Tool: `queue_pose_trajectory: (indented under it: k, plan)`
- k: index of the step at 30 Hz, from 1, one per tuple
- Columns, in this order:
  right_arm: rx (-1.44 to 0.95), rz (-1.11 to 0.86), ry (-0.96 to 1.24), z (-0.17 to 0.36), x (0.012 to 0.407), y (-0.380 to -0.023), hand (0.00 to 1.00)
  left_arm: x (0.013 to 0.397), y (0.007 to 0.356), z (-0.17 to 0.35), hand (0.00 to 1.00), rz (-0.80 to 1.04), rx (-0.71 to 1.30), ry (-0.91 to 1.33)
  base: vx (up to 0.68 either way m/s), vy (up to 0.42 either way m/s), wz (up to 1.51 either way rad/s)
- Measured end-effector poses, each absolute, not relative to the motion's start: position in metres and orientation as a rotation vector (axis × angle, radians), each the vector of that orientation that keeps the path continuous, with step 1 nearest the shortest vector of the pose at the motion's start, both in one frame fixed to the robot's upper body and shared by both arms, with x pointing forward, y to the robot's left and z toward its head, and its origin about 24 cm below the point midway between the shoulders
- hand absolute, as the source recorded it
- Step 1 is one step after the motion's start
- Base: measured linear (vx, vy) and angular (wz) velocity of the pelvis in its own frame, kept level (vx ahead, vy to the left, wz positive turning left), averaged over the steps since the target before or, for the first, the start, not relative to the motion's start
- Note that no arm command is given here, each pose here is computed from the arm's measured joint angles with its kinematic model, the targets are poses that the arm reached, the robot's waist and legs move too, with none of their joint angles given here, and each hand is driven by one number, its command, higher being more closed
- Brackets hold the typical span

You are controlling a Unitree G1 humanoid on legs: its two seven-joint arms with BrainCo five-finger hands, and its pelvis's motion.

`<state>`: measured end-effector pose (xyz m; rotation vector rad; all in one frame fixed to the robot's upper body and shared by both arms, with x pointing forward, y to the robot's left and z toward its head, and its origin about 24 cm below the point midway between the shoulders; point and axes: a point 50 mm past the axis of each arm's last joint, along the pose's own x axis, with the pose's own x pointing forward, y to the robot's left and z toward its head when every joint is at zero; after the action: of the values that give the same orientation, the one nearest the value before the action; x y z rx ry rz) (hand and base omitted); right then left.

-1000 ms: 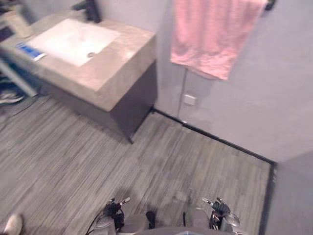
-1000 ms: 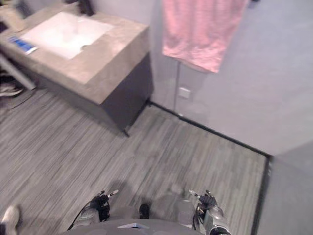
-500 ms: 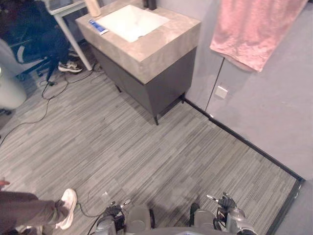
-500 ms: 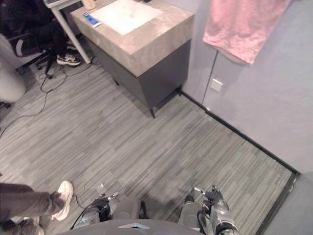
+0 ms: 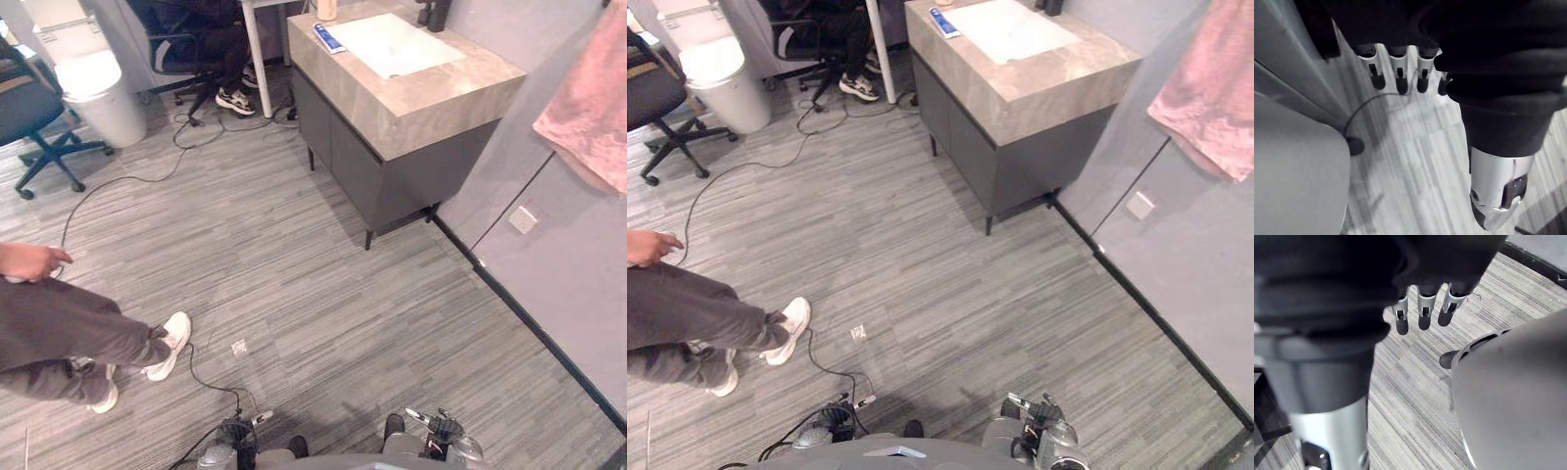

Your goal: Organize washtable

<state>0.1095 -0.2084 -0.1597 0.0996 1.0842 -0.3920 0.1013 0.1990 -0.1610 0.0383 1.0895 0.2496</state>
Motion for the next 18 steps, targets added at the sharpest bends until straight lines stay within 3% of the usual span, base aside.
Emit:
queue_pose_trajectory:
  k: [18]
  plan:
    - [0.079,-0.338,1.119,-0.1629,0.1065,-0.2013,0.0,0.106,0.2052,-0.1601,0.0,0.31,-0.027,1.083,0.03,0.001,0.16]
